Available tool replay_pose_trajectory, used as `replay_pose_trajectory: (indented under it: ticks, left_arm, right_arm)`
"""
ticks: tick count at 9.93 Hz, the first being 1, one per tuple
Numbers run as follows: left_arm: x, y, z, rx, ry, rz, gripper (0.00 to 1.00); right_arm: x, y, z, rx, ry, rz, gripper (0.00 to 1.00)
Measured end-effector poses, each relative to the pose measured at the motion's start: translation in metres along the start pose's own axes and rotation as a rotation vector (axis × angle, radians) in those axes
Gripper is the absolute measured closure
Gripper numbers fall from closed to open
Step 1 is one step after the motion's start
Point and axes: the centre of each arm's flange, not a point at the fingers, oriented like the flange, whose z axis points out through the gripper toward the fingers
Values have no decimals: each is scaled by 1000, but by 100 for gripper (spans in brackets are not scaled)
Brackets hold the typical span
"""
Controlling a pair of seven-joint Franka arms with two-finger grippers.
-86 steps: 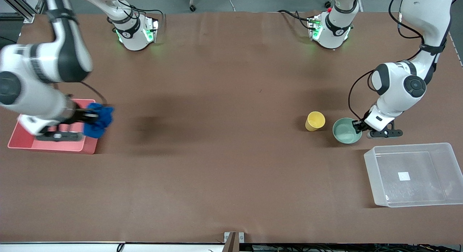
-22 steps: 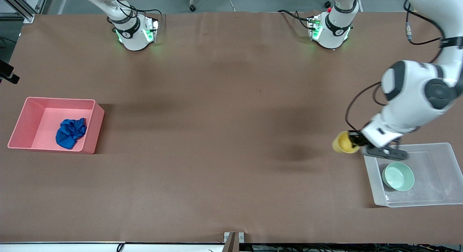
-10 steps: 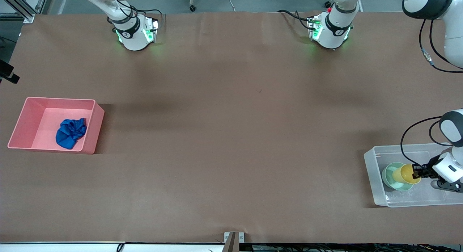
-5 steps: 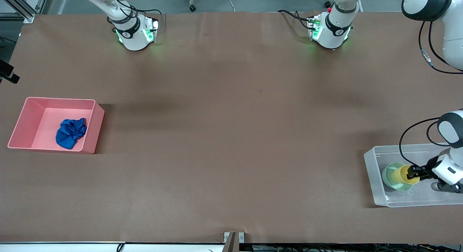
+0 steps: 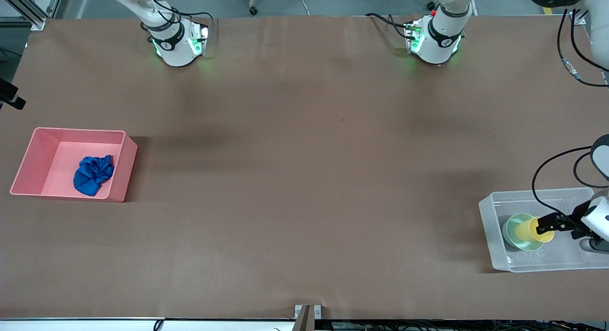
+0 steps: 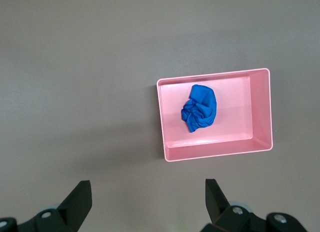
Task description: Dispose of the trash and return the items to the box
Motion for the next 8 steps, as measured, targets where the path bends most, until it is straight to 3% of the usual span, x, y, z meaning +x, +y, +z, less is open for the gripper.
replay_pose_trajectory:
  ticks: [3,8]
  left_arm:
    - [3,75,-95,-16,-60,12,0]
    - [-31,189,-214,46,-49,42,0]
  right_arm:
    - [0,0,0,0,0,0,0]
    - [0,0,0,0,-1,1,0]
